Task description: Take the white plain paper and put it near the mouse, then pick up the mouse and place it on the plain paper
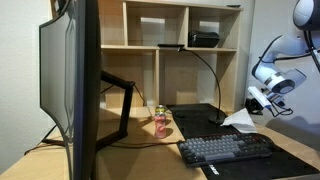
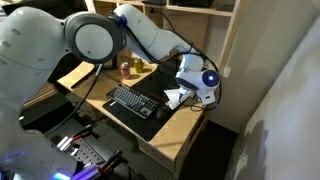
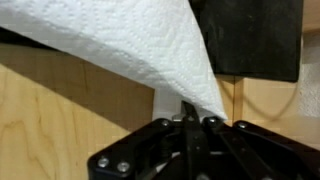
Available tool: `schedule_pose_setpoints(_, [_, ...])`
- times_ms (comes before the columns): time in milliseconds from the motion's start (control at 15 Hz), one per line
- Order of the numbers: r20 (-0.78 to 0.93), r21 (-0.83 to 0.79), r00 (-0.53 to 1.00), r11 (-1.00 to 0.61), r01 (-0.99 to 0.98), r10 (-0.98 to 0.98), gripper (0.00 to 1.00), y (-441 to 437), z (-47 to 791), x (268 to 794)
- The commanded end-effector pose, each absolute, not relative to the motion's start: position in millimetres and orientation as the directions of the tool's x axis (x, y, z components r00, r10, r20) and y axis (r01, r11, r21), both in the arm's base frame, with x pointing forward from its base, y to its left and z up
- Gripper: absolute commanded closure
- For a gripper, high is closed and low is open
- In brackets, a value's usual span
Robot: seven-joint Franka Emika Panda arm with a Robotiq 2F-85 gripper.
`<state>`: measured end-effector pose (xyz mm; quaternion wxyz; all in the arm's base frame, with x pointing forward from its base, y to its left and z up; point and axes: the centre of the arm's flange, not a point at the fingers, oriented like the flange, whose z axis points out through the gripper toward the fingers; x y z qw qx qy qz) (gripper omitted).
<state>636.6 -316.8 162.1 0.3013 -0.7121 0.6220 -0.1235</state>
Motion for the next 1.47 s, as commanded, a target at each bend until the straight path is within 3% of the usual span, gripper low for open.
schedule_pose_setpoints(0, [-0.124,-0.519,0.276,-0.175,-0.837,-0.953,0.69,-316.6,163.1,636.2])
schedule_pose_setpoints(67, [-0.105,-0.501,0.305,-0.215,-0.838,-0.947,0.61,-317.3,163.7,635.3])
schedule_pose_setpoints(133, [-0.091,-0.481,0.328,-0.247,-0.841,-0.940,0.84,-317.6,163.8,633.5])
schedule_pose_setpoints(200, [-0.074,-0.459,0.351,-0.281,-0.843,-0.933,0.72,-318.0,162.9,632.5])
schedule_pose_setpoints(267, [-0.062,-0.435,0.374,-0.312,-0.845,-0.925,0.93,-318.8,161.6,630.7])
schedule_pose_setpoints(333, [-0.048,-0.416,0.394,-0.340,-0.843,-0.918,0.85,-319.9,160.6,629.5])
schedule_pose_setpoints(467, [-0.025,-0.383,0.415,-0.375,-0.844,-0.909,1.00,-322.3,159.2,628.4])
schedule_pose_setpoints(733, [0.073,-0.385,0.349,-0.349,-0.854,-0.934,1.00,-329.9,158.6,633.1])
schedule_pose_setpoints(1000, [0.166,-0.525,0.149,-0.215,-0.824,-0.975,1.00,-323.1,152.6,647.4])
schedule_pose_setpoints(1133, [0.145,-0.584,0.082,-0.152,-0.797,-0.986,1.00,-301.3,146.2,654.9])
schedule_pose_setpoints(1400, [0.013,-0.648,0.097,-0.082,-0.757,-0.995,1.00,-251.8,140.1,668.7])
